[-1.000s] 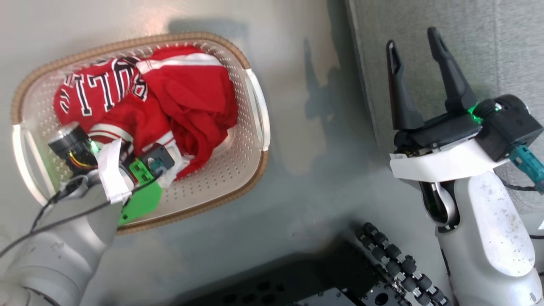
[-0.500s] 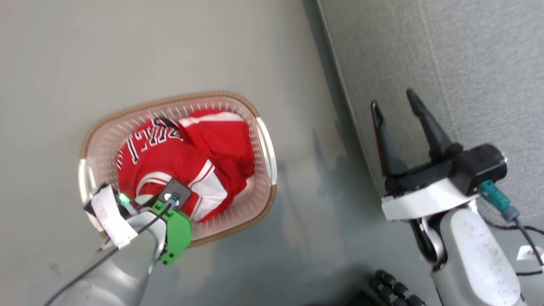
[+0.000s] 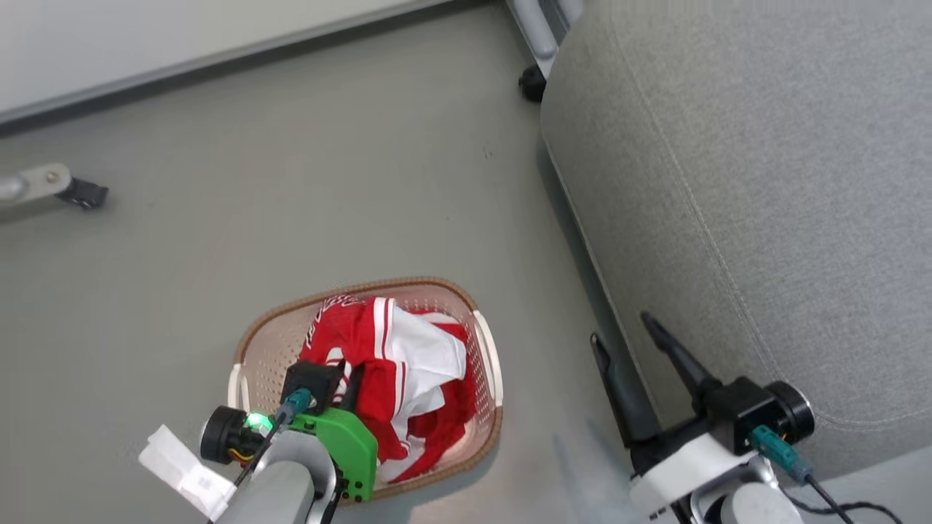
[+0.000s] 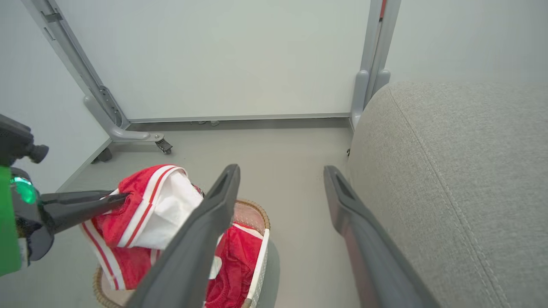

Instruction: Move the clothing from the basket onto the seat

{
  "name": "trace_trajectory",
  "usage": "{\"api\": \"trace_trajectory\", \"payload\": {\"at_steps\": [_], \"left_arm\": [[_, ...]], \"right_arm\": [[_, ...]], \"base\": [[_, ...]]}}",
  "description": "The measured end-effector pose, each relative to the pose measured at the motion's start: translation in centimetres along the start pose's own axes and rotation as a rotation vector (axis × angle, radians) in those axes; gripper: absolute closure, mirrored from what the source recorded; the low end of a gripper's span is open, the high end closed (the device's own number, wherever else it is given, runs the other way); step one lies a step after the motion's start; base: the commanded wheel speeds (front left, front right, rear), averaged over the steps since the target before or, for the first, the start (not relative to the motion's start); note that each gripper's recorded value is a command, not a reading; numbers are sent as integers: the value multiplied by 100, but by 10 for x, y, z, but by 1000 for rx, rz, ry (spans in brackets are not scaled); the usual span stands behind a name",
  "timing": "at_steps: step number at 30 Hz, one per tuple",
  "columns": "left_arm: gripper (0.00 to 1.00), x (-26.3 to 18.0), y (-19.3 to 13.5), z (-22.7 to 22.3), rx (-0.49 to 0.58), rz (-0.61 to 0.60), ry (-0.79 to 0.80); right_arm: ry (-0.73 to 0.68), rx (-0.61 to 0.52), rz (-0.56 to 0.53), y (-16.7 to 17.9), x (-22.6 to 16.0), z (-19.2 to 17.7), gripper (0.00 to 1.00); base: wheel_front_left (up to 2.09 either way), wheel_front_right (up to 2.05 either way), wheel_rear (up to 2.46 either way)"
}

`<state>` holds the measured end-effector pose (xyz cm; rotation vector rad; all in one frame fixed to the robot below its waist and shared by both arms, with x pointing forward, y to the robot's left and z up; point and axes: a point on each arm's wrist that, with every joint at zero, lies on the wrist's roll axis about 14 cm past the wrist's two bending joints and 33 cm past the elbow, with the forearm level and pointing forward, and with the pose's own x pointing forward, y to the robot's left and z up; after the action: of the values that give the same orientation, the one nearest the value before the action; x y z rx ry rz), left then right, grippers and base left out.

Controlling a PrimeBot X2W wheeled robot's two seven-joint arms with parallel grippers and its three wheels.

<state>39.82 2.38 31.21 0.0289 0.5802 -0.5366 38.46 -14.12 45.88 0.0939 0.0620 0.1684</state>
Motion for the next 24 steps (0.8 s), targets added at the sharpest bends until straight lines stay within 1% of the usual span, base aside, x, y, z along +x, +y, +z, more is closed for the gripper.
{"api": "trace_trajectory", "payload": {"at_steps": [7, 11, 19, 24], "left_arm": [[100, -40, -2, 66, -50, 66, -241], [100, -64, -6, 105, -37, 79, -383], [100, -103, -26, 163, -2, 38, -595], [100, -115, -38, 176, 18, 5, -651]], "right_arm": [[-43, 12, 47, 26, -35, 14, 0], [-88, 7, 70, 35, -46, 27, 0], [-171, -11, 102, 47, -56, 51, 0], [-177, -24, 126, 54, -58, 52, 0]], "base": [[0, 0, 0], [0, 0, 0], [0, 0, 0], [0, 0, 0]]}}
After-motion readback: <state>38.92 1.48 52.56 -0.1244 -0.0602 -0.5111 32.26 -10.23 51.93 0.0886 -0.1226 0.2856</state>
